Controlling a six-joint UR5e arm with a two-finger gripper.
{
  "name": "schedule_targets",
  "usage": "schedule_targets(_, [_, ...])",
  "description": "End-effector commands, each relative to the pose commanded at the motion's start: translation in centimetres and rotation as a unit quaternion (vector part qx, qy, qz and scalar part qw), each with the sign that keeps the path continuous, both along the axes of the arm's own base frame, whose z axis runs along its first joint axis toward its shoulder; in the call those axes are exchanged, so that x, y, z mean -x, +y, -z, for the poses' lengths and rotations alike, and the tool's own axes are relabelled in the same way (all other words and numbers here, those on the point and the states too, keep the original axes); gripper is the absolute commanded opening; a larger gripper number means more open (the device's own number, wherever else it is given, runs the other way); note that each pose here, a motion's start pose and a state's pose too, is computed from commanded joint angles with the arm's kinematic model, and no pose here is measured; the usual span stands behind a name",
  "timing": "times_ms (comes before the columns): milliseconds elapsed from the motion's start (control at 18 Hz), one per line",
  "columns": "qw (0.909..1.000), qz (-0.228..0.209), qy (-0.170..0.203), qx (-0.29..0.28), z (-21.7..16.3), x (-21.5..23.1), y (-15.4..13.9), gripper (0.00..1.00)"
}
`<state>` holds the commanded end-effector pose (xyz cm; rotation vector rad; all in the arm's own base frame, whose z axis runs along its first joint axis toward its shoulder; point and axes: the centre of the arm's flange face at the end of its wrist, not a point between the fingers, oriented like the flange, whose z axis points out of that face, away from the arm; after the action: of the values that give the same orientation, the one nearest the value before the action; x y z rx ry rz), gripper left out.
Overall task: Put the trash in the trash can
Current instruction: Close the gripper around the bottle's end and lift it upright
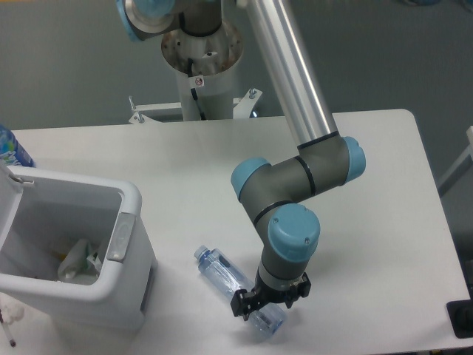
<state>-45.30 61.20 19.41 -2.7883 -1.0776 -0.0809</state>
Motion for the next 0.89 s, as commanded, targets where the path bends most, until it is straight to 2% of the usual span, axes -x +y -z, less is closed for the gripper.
schedule_targets(111, [0.9998,0.0,-0.008,0.018,1.0,-0.1,-0.1,0.99])
schedule_targets(222, [0.9996,0.002,-0.015,0.023,0.9,-0.1,0.0,0.81])
schedule_targets(500, [0.9997,0.007,-0.012,0.018,0.3,-0.5,0.8,0.54])
schedule_targets(667, [0.9999,0.01,-0.005,0.009,-0.9,-0.5,1.1,0.52])
schedule_targets(889, [0.9994,0.017,0.014,-0.028,-5.4,-0.5,1.4,0.52])
